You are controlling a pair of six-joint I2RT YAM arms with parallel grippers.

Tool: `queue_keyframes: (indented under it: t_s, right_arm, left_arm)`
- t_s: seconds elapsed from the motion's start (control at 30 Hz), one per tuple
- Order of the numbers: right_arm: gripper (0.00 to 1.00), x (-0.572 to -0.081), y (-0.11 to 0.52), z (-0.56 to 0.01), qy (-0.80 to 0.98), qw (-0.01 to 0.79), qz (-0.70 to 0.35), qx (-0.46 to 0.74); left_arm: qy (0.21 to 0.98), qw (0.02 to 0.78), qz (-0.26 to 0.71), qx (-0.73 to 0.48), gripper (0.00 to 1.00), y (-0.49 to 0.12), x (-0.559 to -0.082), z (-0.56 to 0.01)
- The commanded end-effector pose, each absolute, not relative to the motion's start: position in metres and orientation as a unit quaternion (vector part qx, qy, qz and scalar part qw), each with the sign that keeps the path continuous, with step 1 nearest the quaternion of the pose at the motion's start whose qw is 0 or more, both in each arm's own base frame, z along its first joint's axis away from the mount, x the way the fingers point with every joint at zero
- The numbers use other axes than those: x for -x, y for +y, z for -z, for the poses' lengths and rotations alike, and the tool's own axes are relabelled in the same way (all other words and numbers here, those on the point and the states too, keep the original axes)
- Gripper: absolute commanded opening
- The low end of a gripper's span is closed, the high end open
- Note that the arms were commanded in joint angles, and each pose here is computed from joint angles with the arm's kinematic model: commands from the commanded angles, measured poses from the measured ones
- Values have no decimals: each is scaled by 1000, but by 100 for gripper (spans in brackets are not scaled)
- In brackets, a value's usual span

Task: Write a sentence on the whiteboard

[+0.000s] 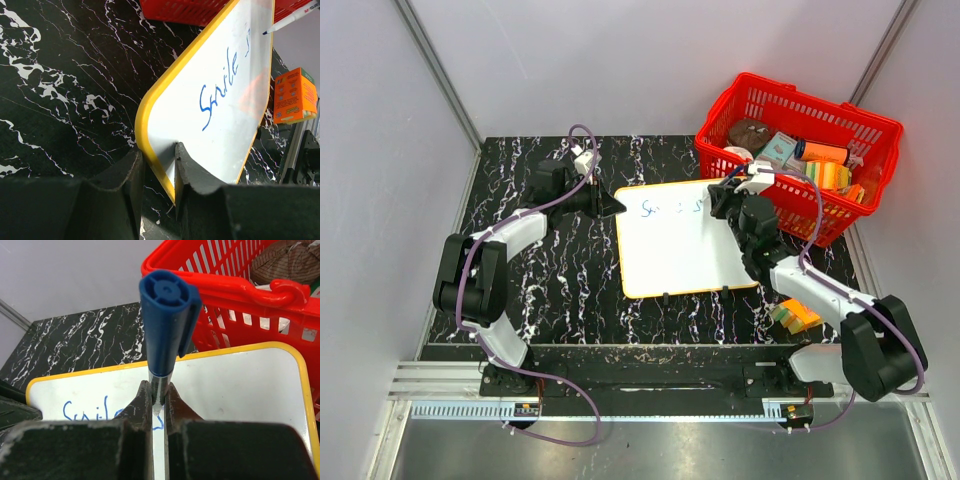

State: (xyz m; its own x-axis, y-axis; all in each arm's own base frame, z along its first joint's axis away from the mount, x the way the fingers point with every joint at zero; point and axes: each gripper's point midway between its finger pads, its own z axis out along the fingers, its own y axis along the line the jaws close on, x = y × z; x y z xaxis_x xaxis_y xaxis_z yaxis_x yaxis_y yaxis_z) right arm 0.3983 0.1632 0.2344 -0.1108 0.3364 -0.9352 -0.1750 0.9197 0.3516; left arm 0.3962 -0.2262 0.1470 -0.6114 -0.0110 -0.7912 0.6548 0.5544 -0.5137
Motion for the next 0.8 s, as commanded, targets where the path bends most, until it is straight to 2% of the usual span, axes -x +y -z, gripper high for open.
queue_keyframes:
  t_s: [0.0, 0.77]
  right_arm:
    - [0, -409, 157, -253, 704, 685, -175, -67]
    - [0, -423, 154, -234, 716, 677, -152, -76]
  left_arm:
    - [832, 352, 357, -237, 0, -226, -384, -85]
    - [832, 351, 357, -240, 0, -227, -383, -85]
